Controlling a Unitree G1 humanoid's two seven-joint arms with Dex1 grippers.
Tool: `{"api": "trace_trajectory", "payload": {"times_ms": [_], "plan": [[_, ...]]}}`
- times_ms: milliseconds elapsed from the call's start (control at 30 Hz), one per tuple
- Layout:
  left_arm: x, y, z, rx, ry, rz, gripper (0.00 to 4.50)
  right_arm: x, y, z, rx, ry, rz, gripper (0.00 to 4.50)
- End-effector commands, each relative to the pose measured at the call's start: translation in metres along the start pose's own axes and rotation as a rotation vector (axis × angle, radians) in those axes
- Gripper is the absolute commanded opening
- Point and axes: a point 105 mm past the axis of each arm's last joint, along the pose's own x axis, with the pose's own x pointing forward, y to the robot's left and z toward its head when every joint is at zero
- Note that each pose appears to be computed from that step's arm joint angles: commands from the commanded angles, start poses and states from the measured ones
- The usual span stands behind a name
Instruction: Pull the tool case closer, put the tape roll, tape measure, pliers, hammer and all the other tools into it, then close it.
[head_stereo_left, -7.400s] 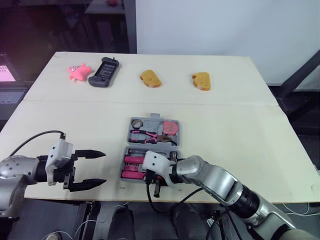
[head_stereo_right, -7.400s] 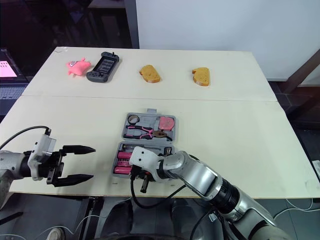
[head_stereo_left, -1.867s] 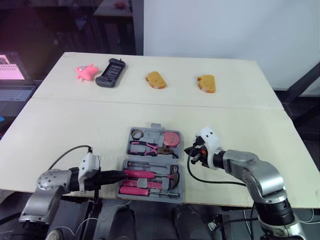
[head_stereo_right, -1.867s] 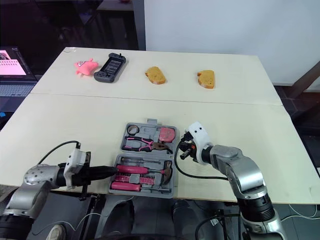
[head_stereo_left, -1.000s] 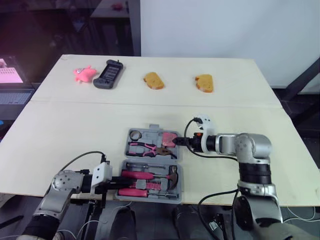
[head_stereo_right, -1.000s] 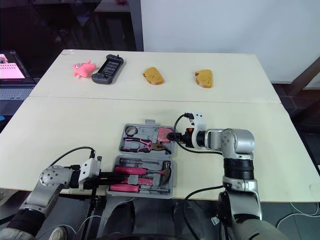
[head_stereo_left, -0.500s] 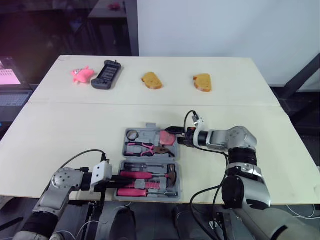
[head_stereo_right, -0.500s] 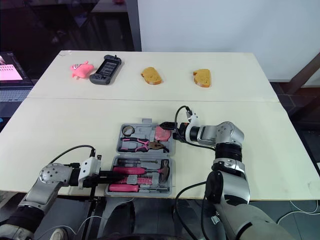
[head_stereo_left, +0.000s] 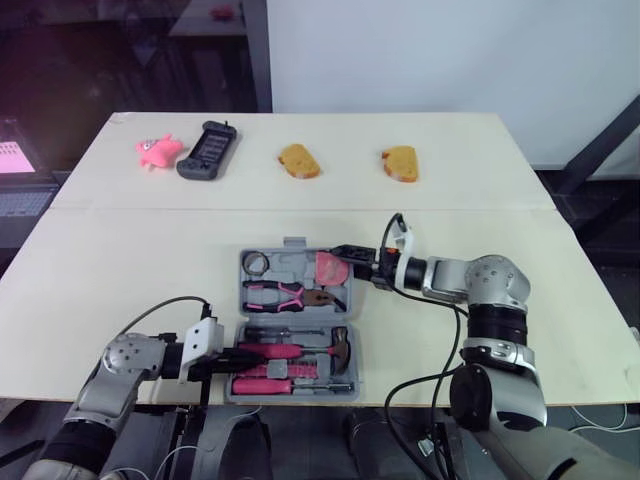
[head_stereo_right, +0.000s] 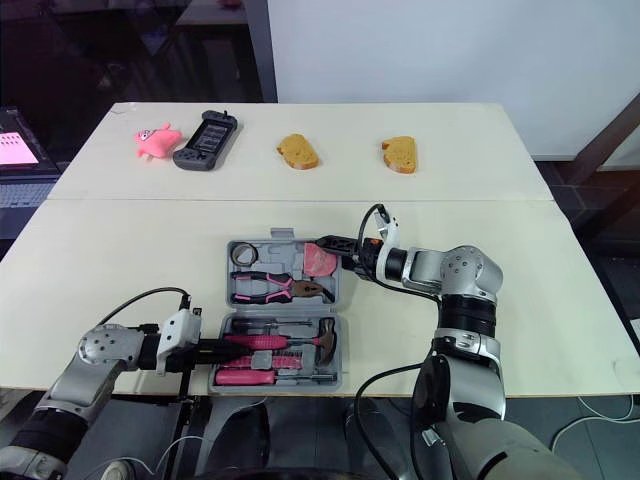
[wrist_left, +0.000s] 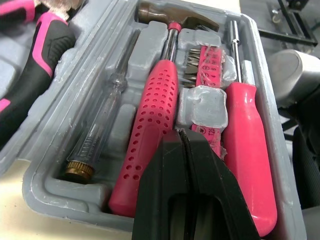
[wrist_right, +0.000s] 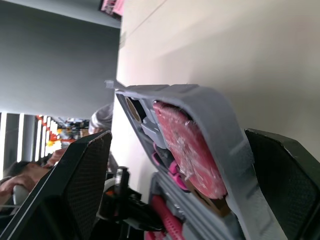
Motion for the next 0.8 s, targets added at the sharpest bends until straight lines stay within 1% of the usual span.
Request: {"api": "trace_trajectory", "payload": {"times_ms": [33,267,333,400,500,567,667,733,800], "plan": [[-0.014,0.011,0.013,-0.035,-0.037,0.081,0.0,0.0,0.022,-0.001,-0.038,0.015,0.105,4.44],[-0.04,0.006,0.03,-0.122,-0.092,0.119,0.0,-0.005,0.029,-0.008,-0.084,0.045,0.129,4.44],[-0.059,0.007,0.04,-0.164,-0.138,0.147,0.0,-0.009,0.038,-0.013,-0.118,0.068,0.156,4.44],[-0.079,0.01,0.046,-0.176,-0.146,0.182,0.0,-0.014,0.048,-0.02,-0.167,0.098,0.182,4.44],[-0.1,0.013,0.056,-0.181,-0.153,0.215,0.0,-0.024,0.068,-0.038,-0.272,0.154,0.248,4.44],[-0.111,0.014,0.065,-0.177,-0.147,0.221,0.0,-0.036,0.087,-0.065,-0.394,0.243,0.317,4.44],[-0.118,0.01,0.076,-0.168,-0.138,0.195,0.0,-0.056,0.101,-0.093,-0.526,0.353,0.346,4.44],[-0.123,0.004,0.085,-0.159,-0.129,0.164,0.0,-0.073,0.112,-0.099,-0.629,0.382,0.343,4.44],[-0.125,0.0,0.092,-0.144,-0.129,0.145,0.0,-0.082,0.118,-0.095,-0.694,0.351,0.318,4.44]]}}
